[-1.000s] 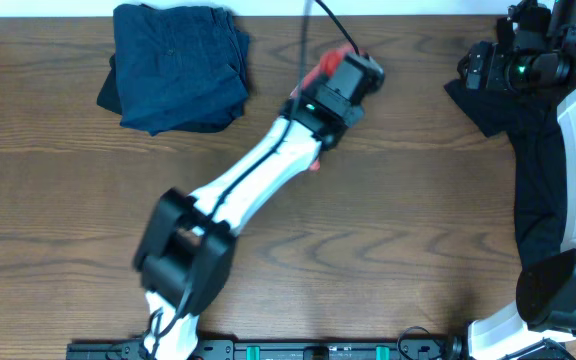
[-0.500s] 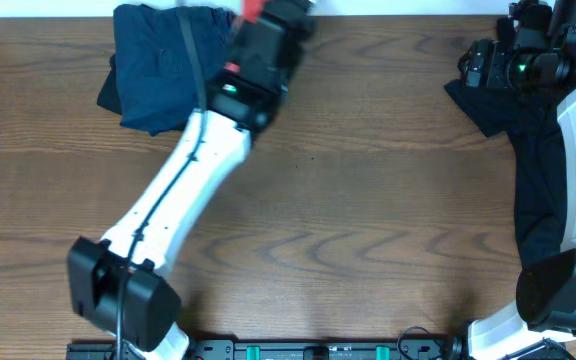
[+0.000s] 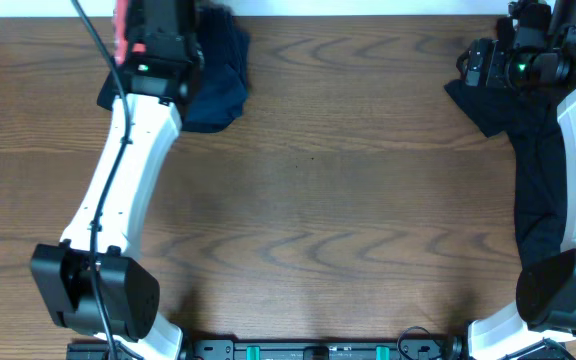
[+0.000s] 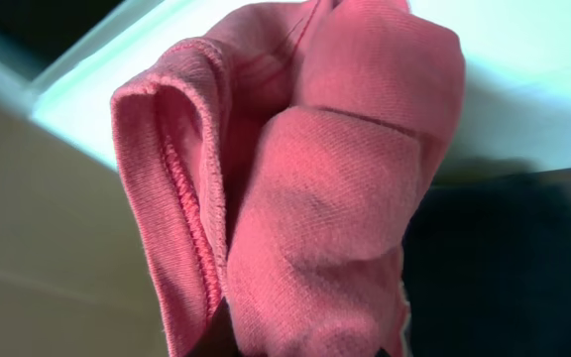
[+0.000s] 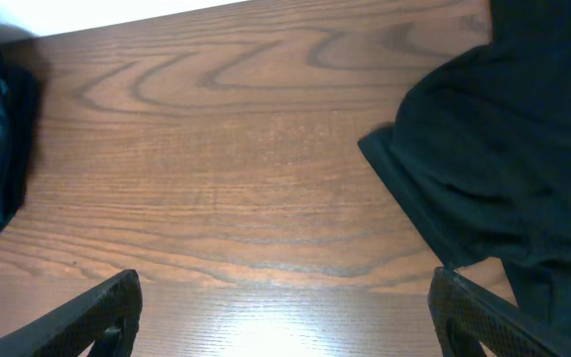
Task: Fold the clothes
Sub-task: 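Lift and carry the red shirt to the navy stack at top left, then lower the red shirt onto the navy stack and adjust with left gripper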
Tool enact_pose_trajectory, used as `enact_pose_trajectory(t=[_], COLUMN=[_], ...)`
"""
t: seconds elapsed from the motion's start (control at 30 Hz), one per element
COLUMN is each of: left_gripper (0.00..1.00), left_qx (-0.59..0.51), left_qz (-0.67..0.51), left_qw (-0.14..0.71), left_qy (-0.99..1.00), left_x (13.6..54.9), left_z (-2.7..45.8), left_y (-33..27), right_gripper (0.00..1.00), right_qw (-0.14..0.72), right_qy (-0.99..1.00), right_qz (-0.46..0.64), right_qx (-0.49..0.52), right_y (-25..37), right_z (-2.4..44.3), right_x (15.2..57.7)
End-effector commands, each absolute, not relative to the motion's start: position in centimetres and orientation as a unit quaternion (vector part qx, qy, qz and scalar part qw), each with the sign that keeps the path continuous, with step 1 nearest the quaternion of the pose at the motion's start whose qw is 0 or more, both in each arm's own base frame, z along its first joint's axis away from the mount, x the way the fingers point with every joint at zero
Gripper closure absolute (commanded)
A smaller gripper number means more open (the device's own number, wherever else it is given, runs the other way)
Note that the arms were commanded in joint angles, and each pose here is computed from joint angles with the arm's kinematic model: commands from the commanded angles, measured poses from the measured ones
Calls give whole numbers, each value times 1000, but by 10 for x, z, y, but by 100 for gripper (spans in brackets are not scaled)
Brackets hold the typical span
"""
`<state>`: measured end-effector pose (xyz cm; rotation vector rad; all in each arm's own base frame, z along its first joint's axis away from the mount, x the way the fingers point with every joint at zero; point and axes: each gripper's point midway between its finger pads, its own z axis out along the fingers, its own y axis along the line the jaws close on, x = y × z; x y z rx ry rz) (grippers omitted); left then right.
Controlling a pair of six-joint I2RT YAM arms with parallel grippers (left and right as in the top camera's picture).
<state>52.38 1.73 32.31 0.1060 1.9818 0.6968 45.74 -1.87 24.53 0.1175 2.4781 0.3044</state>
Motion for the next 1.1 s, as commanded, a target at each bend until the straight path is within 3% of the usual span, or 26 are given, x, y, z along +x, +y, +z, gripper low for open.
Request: enact_pose_trajectory(t=[0.0, 0.43, 0.77, 1.07], left_gripper=[94, 94, 94, 94], left_qx=[13, 16, 2, -45], left_qz=[341, 359, 262, 197], left_qw=[478, 412, 464, 510], left_qy=[809, 837, 846, 836], left_x=[519, 560, 601, 613], left_z=[331, 233, 169, 163], left_y=[63, 77, 9, -27], right_gripper=[10, 11, 12, 12], right_qw=[318, 305, 299, 311], right_qy=[939, 944, 946, 942], right_qz=[122, 120, 125, 123], right_qx=[39, 34, 33, 30], right_y=[-13, -13, -11, -11], right_z=[249, 244, 243, 246], right_x=[458, 452, 449, 454])
